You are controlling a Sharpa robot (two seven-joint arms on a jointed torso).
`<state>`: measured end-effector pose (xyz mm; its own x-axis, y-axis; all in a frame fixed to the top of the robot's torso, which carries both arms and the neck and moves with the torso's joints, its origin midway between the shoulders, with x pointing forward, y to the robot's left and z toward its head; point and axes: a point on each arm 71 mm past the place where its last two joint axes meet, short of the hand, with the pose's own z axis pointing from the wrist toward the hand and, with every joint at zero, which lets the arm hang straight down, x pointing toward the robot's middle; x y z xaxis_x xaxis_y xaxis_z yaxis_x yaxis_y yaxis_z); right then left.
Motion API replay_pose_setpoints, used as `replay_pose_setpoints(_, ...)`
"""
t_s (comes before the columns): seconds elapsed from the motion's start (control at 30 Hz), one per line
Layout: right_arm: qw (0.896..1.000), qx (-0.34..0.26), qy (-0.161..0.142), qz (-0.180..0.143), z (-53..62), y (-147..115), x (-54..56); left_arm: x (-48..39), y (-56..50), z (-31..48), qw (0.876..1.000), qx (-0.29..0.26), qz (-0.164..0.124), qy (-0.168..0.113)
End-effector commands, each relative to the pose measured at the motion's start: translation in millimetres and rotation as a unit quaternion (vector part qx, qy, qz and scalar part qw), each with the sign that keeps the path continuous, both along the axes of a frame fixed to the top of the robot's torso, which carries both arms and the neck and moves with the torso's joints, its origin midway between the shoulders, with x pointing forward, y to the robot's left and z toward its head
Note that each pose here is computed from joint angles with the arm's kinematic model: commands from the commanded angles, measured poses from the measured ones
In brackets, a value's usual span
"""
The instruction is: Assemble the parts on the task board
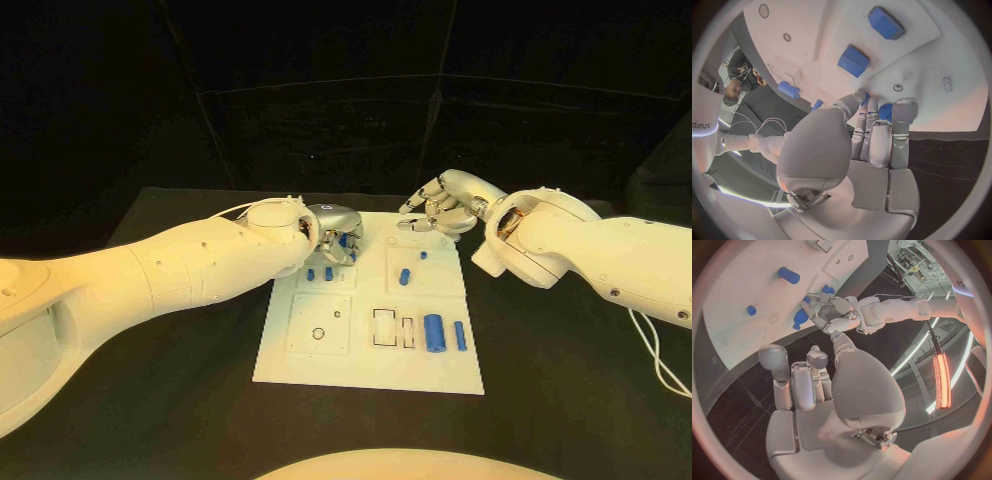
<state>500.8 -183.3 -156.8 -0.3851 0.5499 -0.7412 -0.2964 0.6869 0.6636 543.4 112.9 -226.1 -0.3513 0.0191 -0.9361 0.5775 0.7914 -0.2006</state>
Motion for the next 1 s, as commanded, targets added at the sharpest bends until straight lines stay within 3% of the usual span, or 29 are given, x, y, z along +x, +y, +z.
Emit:
replay_pose_setpoints(0.03,1.000,0.002,-0.001,0.005,1.3,1.4,-0.4,-0.9,1.3,-5.3,1.000,0.013,0.000,0.008)
replay_pose_setpoints(0.23,1.000,0.002,-0.002,0.005,1.5,0.8,-0.6,-3.9,4.3,0.8,1.000,-0.015,-0.014,-0.019)
replay_pose_setpoints(0.47,1.000,0.002,-0.003,0.004,1.5,0.4,-0.3,-7.8,7.6,18.0,0.996,-0.061,-0.022,-0.053)
replay_pose_setpoints(0.77,1.000,0.002,-0.003,0.004,1.5,0.4,-0.3,-7.8,7.6,18.0,0.996,-0.061,-0.022,-0.053)
replay_pose_setpoints(0.9,1.000,0.002,-0.002,0.003,1.3,-0.9,0.0,-8.7,24.3,29.5,0.996,-0.078,-0.006,-0.048)
replay_pose_setpoints(1.0,1.000,0.001,-0.002,0.002,1.3,-1.8,0.0,-9.1,36.3,32.8,0.996,-0.078,0.004,-0.040)
